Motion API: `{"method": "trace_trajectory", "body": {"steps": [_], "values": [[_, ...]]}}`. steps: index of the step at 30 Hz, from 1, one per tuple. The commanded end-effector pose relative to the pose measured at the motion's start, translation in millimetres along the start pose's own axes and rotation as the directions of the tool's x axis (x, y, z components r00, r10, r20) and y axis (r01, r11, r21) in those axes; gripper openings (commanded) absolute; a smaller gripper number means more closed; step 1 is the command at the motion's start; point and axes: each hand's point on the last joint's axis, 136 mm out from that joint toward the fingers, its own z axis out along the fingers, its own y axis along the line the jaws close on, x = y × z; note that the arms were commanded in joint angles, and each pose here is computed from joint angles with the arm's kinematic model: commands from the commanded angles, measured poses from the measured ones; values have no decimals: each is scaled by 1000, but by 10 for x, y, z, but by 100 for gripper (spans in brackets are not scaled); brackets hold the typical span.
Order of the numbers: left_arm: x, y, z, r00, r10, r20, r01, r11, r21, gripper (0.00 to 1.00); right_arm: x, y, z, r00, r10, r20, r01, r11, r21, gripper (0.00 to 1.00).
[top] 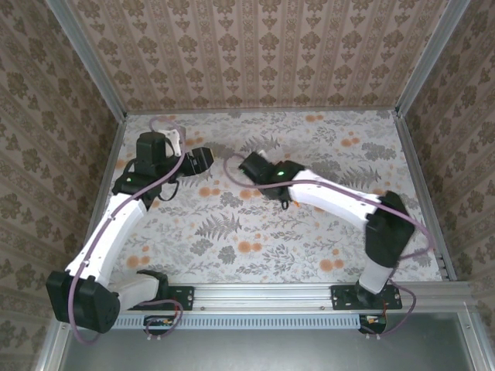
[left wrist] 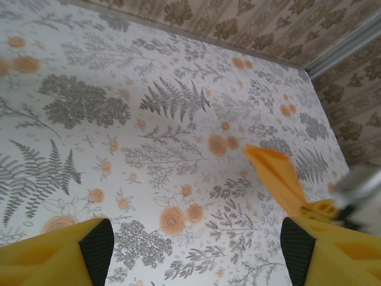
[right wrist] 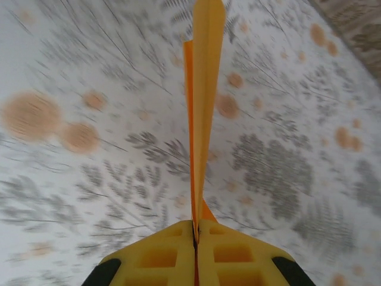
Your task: Fold a paper plane with a square sheet of paper (fold left side to right side)
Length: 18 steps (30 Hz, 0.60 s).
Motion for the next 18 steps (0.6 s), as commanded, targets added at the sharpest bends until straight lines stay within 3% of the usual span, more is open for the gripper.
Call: {"method": "trace_trajectory", "body": {"steps": [1, 6, 12, 16, 18], "values": [[8, 120, -85, 1000, 23, 16, -22, 998, -63, 77, 98, -197, 45, 972, -204, -120, 230, 936, 265, 8], [36, 133, -81, 1000, 14, 9, -14, 998, -61, 77, 174, 210, 318, 928, -310, -208, 355, 906, 231, 9], [63, 139, -56, 1000, 5, -6, -5, 998, -55, 78, 437, 672, 578, 885, -354, -303, 386, 921, 51, 12], [101, 156, 1, 999, -14, -32, 12, 999, -51, 78, 472, 814, 546, 905, -307, -296, 311, 950, -35, 24], [152, 174, 59, 998, -29, -57, 27, 999, -46, 78, 426, 827, 459, 931, -259, -257, 249, 966, -70, 34]]}}
